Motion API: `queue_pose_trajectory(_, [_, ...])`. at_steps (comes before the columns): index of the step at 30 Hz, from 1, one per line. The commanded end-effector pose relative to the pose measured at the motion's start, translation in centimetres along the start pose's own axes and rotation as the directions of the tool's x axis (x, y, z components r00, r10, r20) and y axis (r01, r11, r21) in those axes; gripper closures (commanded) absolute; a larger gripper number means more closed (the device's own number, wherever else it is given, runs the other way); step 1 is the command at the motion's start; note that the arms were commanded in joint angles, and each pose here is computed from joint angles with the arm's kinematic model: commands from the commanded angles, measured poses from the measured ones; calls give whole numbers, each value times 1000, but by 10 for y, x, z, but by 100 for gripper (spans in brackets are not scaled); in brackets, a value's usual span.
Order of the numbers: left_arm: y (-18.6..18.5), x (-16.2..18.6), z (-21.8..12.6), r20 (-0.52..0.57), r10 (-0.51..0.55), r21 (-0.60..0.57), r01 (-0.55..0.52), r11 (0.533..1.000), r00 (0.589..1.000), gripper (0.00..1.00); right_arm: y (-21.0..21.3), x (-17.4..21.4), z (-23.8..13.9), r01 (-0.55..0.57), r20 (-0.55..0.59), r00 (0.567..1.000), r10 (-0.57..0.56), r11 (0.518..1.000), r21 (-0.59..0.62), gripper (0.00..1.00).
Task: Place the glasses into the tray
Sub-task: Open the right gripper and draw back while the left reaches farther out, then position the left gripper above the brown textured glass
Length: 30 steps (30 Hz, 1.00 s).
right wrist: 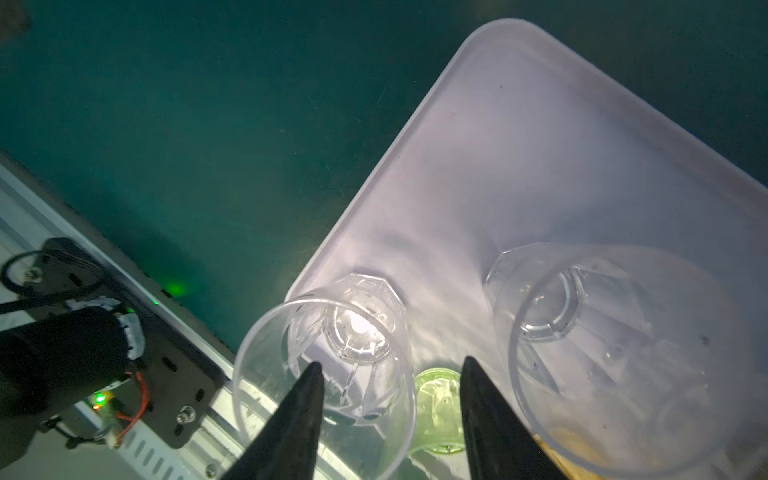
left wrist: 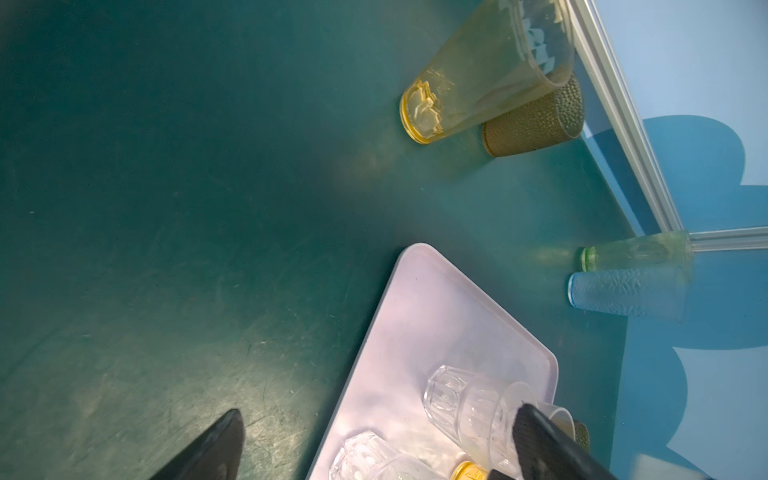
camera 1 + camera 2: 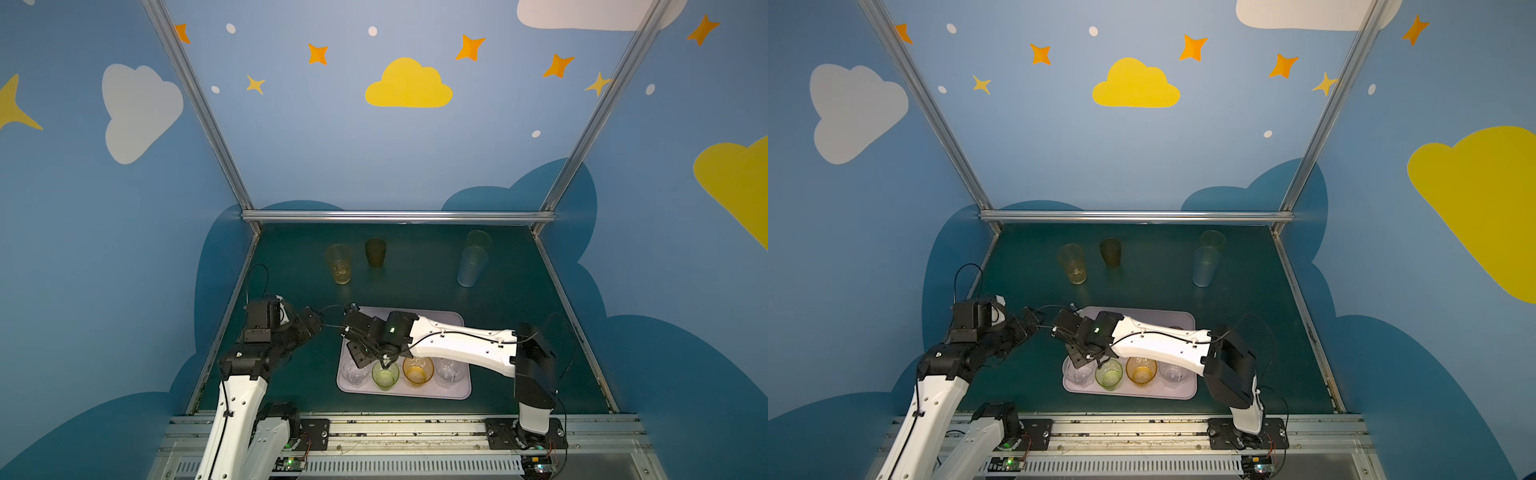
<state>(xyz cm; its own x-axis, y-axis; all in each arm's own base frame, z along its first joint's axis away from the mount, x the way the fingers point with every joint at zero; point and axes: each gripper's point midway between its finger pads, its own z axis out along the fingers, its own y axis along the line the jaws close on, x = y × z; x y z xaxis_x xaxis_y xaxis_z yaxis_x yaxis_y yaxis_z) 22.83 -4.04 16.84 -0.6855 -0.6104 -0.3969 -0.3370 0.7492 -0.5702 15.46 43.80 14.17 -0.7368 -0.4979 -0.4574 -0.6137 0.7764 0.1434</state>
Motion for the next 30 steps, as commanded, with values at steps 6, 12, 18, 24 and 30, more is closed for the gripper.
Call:
queue_pose_trajectory(6, [-28, 2, 2, -16, 66, 165, -63, 984, 998, 0, -38, -40, -61, -68, 140, 988, 69, 998, -11, 24])
queue_pose_trajectory(12, [-38, -7, 1, 15, 66, 196, -68, 978, 998, 0, -72, -51, -84, -142, 198, 970, 143, 990, -22, 16])
queue_pose_trajectory(18, [-65, -11, 7, 21, 129, 191, -131, 973, 991, 0, -103, -46, -109, -187, 269, 944, 192, 981, -46, 15])
queue_pose_trajectory(24, [-97, -22, 32, 18, 197, 131, -198, 972, 980, 5, -128, -20, -131, -228, 348, 904, 250, 968, -102, 13])
queue_pose_trajectory(30, [-134, -43, 60, 62, 215, 82, -220, 972, 975, 14, -157, 13, -153, -272, 433, 849, 302, 953, -130, 12])
